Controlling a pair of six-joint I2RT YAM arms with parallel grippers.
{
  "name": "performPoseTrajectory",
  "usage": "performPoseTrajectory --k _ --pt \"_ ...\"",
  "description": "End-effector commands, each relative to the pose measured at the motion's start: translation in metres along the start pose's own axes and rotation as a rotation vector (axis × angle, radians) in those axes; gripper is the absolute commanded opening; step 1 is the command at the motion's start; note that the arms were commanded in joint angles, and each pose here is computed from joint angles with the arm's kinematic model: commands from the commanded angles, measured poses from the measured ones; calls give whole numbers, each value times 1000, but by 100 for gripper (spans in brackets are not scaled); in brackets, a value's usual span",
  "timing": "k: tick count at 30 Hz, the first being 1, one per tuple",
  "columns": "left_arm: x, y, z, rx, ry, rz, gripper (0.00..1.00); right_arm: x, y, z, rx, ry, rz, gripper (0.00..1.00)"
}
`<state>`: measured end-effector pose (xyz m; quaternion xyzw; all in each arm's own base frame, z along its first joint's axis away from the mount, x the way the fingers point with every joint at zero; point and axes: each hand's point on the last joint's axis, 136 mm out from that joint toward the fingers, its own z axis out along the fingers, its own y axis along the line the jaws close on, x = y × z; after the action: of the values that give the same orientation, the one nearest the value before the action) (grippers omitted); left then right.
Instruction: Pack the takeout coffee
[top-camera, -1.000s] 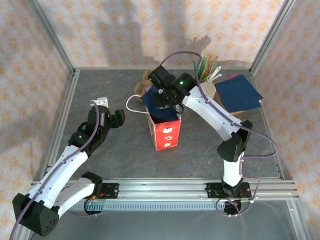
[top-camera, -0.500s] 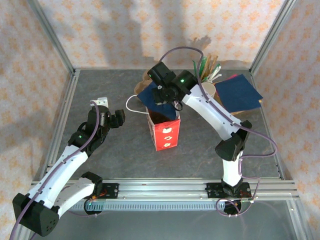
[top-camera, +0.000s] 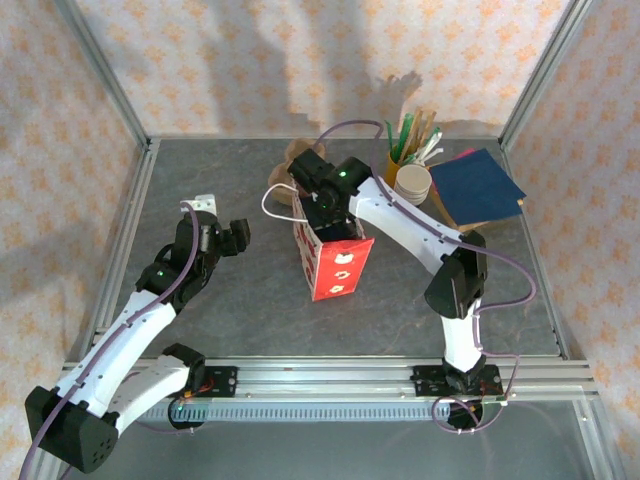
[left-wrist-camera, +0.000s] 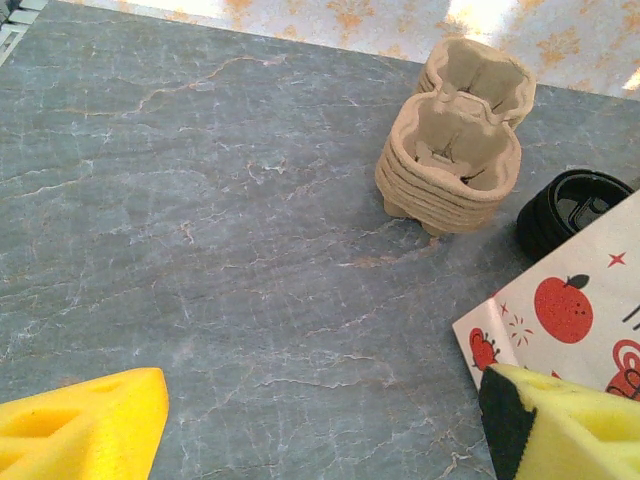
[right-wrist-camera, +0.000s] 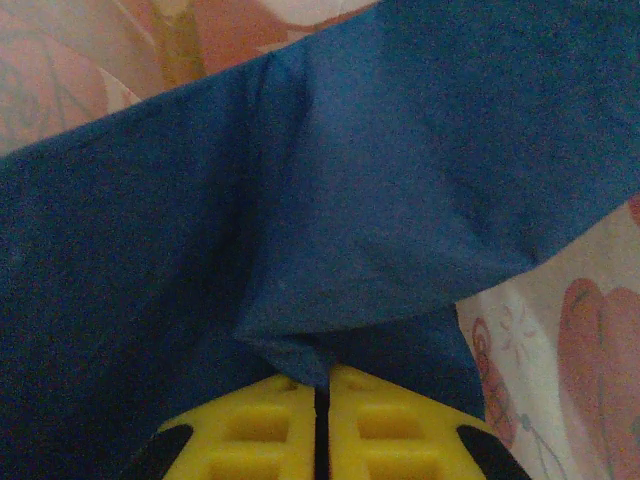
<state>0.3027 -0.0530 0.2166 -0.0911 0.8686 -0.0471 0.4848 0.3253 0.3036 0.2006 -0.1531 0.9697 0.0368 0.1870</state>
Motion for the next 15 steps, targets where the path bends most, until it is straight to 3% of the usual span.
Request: performPoseTrajectory --k 1,15 --pt "-1 6 0 -27 -1 -1 84 -9 6 -15 -30 -43 16 13" --pt "0 6 0 -26 1 -3 83 -46 15 -71 -124 -216 61 35"
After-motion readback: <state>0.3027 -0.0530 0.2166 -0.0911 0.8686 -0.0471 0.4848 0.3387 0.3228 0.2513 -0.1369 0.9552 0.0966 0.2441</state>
